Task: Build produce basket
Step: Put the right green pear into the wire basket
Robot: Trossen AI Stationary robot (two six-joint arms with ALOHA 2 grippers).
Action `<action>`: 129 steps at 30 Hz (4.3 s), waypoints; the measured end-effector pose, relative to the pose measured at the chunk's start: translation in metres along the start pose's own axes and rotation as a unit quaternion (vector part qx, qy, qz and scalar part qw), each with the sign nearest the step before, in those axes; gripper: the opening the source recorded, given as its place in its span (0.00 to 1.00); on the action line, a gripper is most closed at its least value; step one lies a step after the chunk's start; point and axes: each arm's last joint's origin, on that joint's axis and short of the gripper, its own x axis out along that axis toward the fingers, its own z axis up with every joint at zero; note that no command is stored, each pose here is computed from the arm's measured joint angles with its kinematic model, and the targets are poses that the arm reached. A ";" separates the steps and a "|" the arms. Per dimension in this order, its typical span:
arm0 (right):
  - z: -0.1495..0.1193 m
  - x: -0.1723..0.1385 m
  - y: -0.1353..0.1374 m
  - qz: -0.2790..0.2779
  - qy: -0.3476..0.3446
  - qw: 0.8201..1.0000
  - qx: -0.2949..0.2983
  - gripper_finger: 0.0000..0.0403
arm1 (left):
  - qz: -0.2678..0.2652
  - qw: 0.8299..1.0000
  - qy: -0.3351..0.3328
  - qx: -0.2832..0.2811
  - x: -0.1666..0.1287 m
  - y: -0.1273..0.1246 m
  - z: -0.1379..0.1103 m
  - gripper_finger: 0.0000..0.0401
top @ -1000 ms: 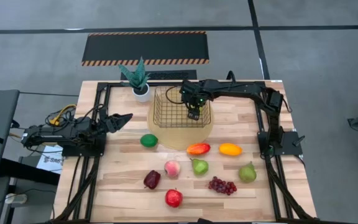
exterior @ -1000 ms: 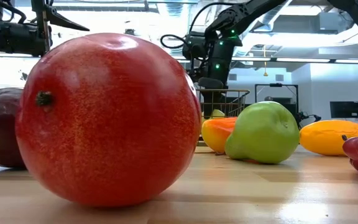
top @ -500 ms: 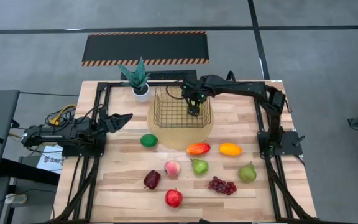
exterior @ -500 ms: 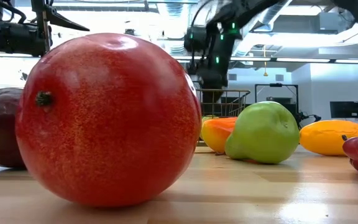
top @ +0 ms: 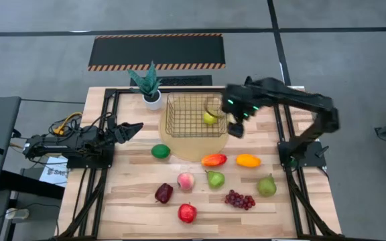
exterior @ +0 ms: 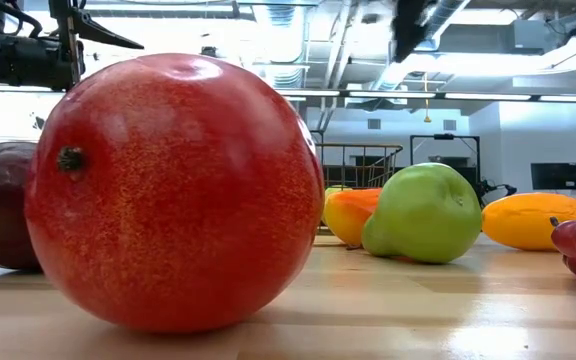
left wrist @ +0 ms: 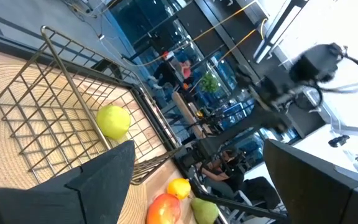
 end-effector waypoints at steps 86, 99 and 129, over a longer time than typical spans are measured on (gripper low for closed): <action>-0.136 0.066 0.114 0.102 -0.026 0.991 0.087 0.59 | 0.019 1.000 0.013 -0.012 0.000 0.004 -0.003 0.85; -0.036 0.028 0.021 0.037 -0.216 0.974 0.052 0.59 | 0.018 1.000 0.013 -0.007 0.000 0.004 -0.003 0.85; 0.046 0.133 -0.030 -0.002 -0.082 0.951 0.299 0.59 | 0.020 1.000 0.014 -0.011 0.000 0.004 -0.003 0.85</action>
